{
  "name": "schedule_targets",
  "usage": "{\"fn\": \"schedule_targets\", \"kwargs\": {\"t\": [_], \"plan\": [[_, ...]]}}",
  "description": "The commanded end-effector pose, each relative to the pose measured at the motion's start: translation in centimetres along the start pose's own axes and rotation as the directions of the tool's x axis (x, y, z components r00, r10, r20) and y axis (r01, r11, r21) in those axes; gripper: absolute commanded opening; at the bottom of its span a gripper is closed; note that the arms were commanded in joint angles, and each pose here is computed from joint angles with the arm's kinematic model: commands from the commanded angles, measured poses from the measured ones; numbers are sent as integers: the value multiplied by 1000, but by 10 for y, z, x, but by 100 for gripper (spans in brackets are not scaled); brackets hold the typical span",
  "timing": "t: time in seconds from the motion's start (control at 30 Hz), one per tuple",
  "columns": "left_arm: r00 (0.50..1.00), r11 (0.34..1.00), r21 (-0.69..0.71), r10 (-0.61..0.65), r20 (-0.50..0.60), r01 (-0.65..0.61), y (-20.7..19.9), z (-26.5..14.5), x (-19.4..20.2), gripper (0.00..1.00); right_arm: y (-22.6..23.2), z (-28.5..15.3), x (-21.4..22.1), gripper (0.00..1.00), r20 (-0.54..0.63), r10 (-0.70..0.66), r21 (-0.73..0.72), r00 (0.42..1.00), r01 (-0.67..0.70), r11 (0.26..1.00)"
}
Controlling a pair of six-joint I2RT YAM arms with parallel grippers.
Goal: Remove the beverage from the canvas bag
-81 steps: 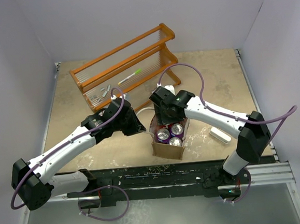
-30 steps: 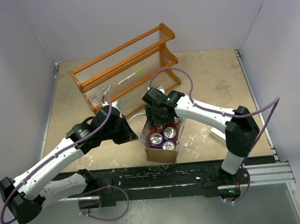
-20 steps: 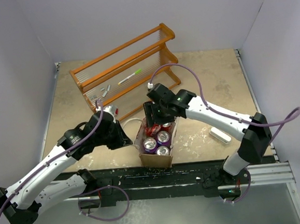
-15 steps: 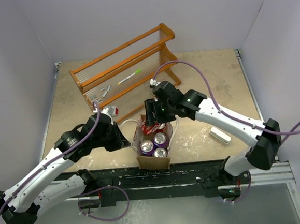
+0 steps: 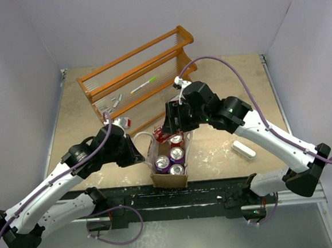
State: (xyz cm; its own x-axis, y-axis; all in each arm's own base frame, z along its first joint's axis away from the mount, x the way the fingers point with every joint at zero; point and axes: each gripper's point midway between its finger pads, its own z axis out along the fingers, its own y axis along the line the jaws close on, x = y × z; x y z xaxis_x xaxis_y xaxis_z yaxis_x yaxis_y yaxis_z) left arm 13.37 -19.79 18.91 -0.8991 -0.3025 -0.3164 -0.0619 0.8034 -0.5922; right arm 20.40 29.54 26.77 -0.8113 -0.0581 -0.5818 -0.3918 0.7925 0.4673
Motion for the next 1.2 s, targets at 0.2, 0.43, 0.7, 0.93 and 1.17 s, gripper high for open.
{"fn": "schedule_targets", "kwargs": {"t": [0.2, 0.43, 0.7, 0.93, 1.17], "plan": [[998, 997, 77, 15, 60, -20, -35, -1, -24, 0, 1, -92, -92, 0, 373, -145, 126, 917, 105, 986], [997, 998, 50, 35, 70, -38, -39, 9, -32, 0, -84, -132, -107, 0, 537, -196, 494, 820, -117, 862], [994, 997, -3, 71, 81, -71, -42, 19, -43, 0, -164, -88, -56, 0, 456, -108, 652, 883, -249, 716], [993, 996, -33, 87, 80, -85, -44, 30, -62, 0, -206, -27, -29, 0, 257, -41, 721, 966, -163, 673], [992, 996, -28, 86, 90, -83, -48, 35, -87, 0, -224, 7, -42, 0, 213, -18, 714, 977, -143, 685]]}}
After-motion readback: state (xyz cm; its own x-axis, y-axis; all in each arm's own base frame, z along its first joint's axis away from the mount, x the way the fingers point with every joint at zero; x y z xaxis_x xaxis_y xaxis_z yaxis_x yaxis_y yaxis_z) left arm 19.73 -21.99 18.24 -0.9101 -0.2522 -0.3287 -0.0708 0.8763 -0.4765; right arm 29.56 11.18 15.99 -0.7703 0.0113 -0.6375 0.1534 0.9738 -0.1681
